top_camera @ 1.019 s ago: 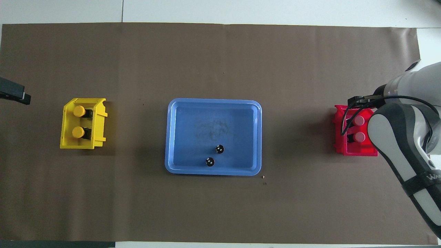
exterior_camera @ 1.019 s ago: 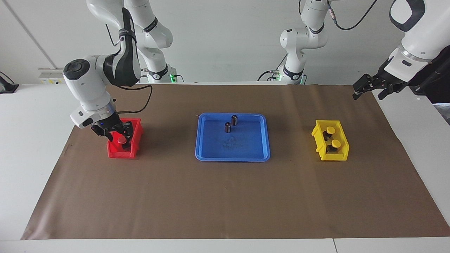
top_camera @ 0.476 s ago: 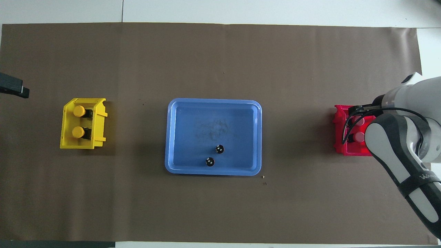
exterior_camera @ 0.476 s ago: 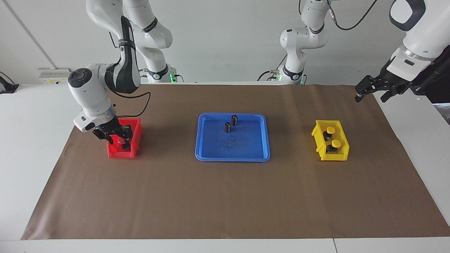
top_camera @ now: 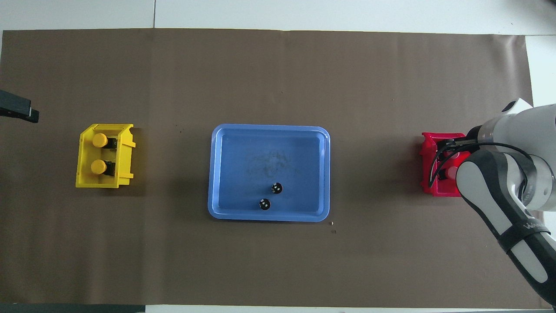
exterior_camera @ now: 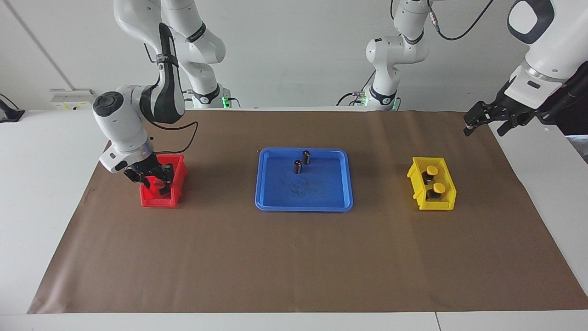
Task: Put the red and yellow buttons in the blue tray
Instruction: 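Lower the right gripper into the red holder and grasp a red button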
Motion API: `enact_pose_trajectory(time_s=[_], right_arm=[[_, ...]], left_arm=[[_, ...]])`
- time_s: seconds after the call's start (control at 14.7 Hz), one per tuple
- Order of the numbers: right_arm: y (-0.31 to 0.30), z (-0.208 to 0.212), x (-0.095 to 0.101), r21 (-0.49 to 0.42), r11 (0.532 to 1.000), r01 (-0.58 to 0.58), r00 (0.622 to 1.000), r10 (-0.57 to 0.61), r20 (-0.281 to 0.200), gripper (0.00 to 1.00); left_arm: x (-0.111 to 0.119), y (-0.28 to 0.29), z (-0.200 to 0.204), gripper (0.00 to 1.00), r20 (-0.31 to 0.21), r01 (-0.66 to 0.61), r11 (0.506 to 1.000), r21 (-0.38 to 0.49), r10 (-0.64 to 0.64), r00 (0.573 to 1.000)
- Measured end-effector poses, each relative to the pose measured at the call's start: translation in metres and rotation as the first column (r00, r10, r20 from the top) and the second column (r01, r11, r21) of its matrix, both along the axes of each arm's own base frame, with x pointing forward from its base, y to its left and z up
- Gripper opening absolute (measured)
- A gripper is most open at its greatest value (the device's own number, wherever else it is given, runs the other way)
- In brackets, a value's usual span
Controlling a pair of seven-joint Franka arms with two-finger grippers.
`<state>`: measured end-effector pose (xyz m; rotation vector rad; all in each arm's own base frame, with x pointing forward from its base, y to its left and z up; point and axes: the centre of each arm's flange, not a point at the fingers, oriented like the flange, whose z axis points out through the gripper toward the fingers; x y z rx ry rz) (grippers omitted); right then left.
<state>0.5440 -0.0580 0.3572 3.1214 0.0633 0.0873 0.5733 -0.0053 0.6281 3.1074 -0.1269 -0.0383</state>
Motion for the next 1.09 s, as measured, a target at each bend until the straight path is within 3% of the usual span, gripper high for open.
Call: enact_pose_trajectory(time_s=[0.41, 0.54, 0.61, 0.68, 0.82, 0.95, 1.09], right_arm=[[0.001, -0.006, -0.008, -0.002, 1.000, -0.024, 1.000, 0.024, 0.000, 0.63], [0.000, -0.010, -0.011, -0.003, 0.999, -0.042, 0.999, 0.042, 0.001, 0.51], [-0.001, -0.010, -0.012, -0.004, 0.999, -0.051, 0.999, 0.051, 0.000, 0.51], [-0.002, -0.010, -0.012, -0.005, 0.998, -0.062, 0.998, 0.062, 0.000, 0.43], [-0.003, -0.006, -0.011, -0.007, 0.996, -0.090, 0.996, 0.090, 0.000, 0.41], [-0.004, 0.013, -0.003, -0.002, 0.994, -0.108, 0.993, 0.108, -0.036, 0.41], [-0.003, 0.061, 0.017, 0.005, 0.993, -0.119, 0.990, 0.119, -0.077, 0.41]], left_arm=[[0.001, 0.001, -0.001, 1.00, 0.004, -0.001, 1.000, 0.009, 0.001, 1.000], [0.000, 0.001, 0.000, 1.00, 0.005, -0.001, 1.000, 0.009, 0.001, 1.000], [0.000, 0.001, 0.000, 1.00, 0.005, -0.001, 1.000, 0.009, 0.001, 1.000], [0.000, 0.001, 0.000, 1.00, 0.006, -0.001, 1.000, 0.009, 0.001, 1.000], [0.000, 0.001, -0.001, 1.00, 0.005, -0.001, 1.000, 0.010, 0.001, 1.000], [0.001, 0.001, -0.003, 1.00, 0.014, -0.001, 1.000, 0.009, 0.001, 1.000], [0.002, 0.001, -0.004, 1.00, 0.016, -0.001, 1.000, 0.010, 0.001, 1.000]])
